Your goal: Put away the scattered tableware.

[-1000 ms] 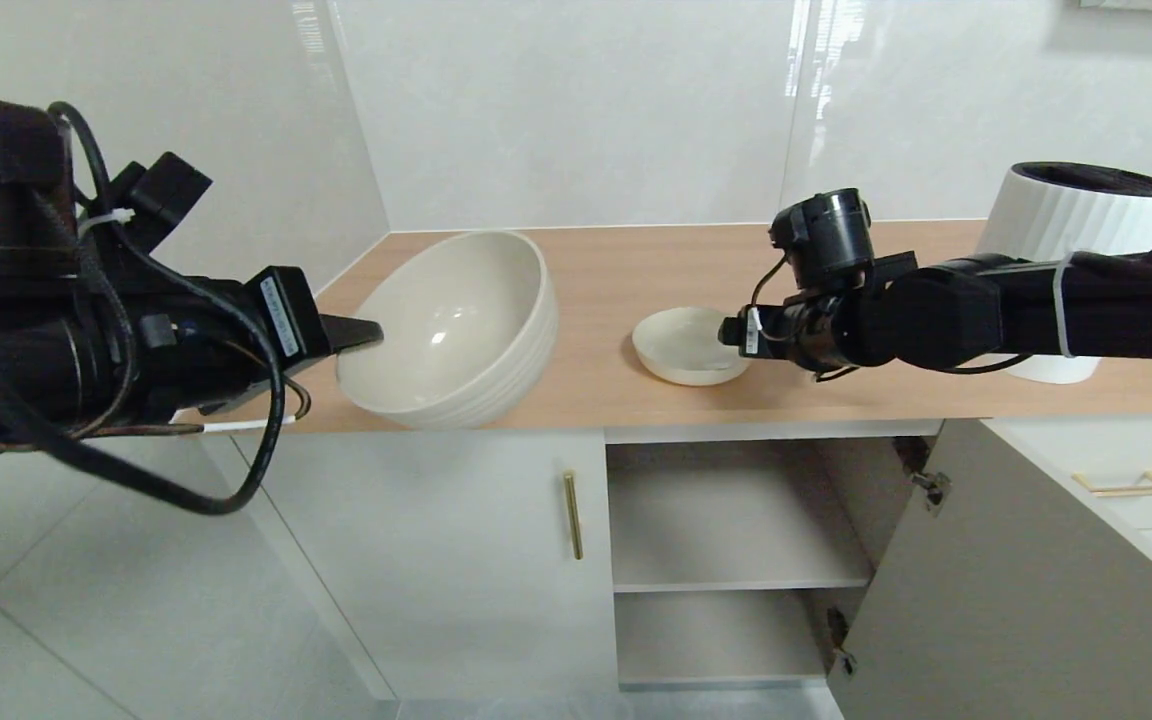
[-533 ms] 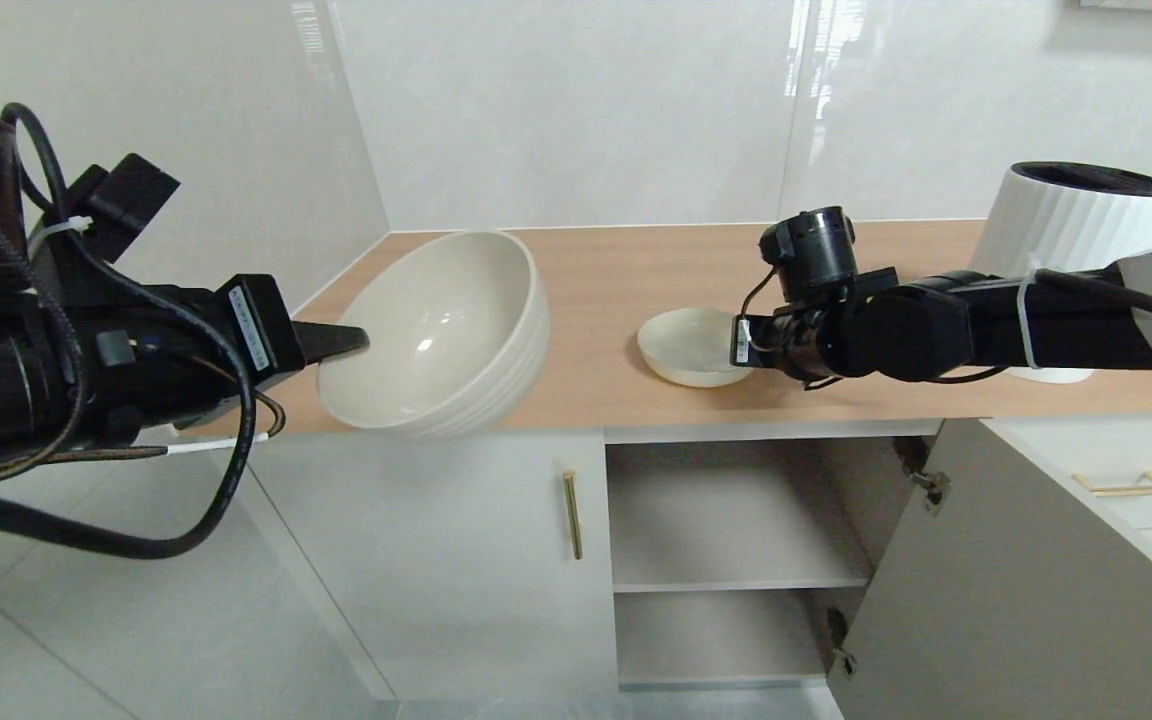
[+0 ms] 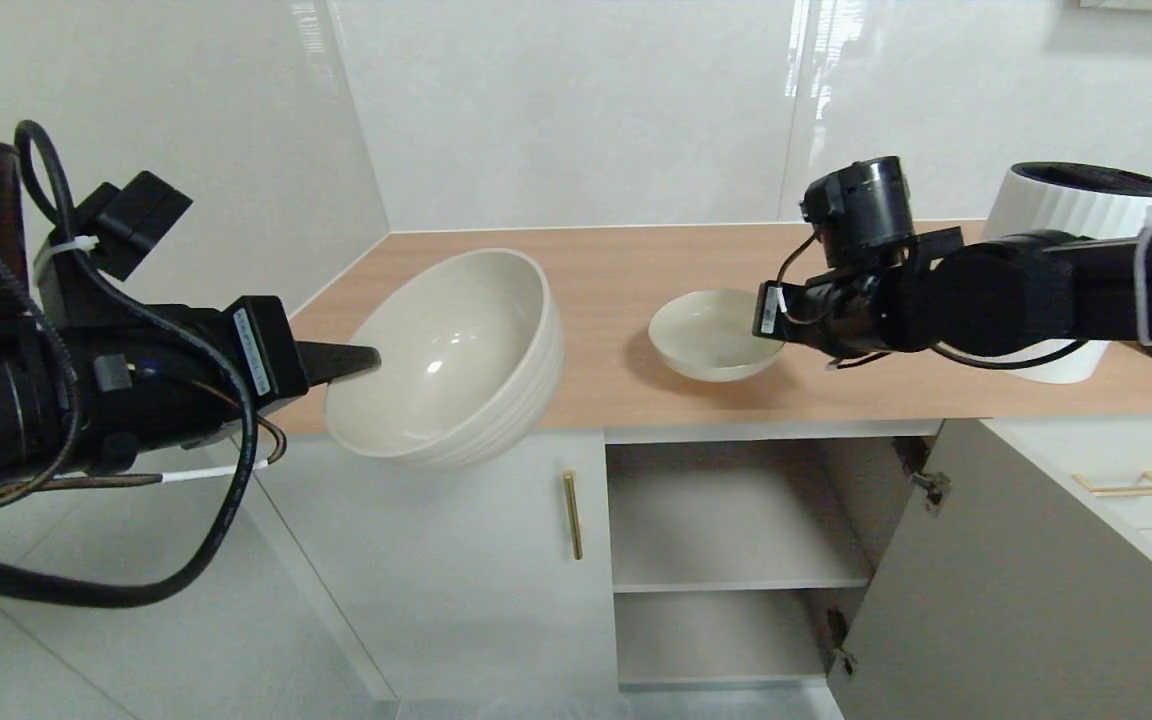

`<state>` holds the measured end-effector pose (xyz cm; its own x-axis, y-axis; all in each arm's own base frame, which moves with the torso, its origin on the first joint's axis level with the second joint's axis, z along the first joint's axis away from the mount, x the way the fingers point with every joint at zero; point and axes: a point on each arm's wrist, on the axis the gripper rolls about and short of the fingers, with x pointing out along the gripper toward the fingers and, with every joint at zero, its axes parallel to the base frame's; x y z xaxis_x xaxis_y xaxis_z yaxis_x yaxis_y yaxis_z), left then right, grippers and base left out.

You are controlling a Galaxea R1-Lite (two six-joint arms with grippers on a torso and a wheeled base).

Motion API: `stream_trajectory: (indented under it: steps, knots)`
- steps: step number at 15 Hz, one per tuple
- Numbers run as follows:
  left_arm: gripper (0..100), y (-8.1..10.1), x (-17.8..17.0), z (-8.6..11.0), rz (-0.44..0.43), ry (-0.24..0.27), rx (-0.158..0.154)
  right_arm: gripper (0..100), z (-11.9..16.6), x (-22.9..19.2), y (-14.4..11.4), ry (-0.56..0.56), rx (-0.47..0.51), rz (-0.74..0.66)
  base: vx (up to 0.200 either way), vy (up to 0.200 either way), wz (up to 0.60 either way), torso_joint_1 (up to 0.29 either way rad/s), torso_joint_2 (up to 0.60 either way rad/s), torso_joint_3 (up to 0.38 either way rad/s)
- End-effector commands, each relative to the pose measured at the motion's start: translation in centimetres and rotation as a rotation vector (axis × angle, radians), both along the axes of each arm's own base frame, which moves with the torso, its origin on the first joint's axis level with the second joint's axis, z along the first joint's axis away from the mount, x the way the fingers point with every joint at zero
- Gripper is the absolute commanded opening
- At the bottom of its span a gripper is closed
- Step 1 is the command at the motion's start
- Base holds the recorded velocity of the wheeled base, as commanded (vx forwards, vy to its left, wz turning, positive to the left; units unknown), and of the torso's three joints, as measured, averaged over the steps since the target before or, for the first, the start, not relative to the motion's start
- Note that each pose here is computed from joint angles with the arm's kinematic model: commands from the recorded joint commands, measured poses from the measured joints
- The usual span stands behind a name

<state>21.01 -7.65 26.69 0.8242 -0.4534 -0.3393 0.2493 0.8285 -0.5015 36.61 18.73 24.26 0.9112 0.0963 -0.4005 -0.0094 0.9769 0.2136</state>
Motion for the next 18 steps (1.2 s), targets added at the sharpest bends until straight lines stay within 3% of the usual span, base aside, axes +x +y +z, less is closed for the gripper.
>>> stream_trajectory:
  steps: [1, 8, 10, 13, 16, 18]
  knots:
    - [0, -0.3, -0.6, -0.6, -0.021, 0.017, 0.005, 0, 3.6, -5.0, -2.4, -0.034, 0.049, 0.049, 0.000, 0.000, 0.00, 0.000, 0.00, 0.000]
    - [0, -0.3, -1.5, -1.1, -0.039, 0.028, 0.009, 0, 1.1, -10.3, -3.6, 0.082, 0.022, 0.121, 0.000, 0.000, 0.00, 0.000, 0.00, 0.000]
    - [0, -0.5, -1.5, -1.3, -0.048, 0.037, 0.013, 0, 0.9, -10.5, -3.7, 0.090, 0.024, 0.118, 0.000, 0.000, 0.00, 0.000, 0.00, 0.000]
    - [0, -0.8, -1.2, -1.8, -0.057, 0.041, 0.048, 0, 0.9, -10.5, -3.8, 0.093, 0.034, 0.111, 0.000, 0.000, 0.00, 0.000, 0.00, 0.000]
    - [0, -0.8, -1.2, -1.7, -0.056, 0.038, 0.048, 0, 0.8, -10.3, -3.8, 0.096, 0.032, 0.109, 0.000, 0.000, 0.00, 0.000, 0.00, 0.000]
    - [0, -0.7, -1.3, -1.7, -0.055, 0.036, 0.049, 0, 0.7, -10.3, -3.7, 0.098, 0.031, 0.109, 0.000, 0.200, 0.00, -0.005, 0.00, 0.009]
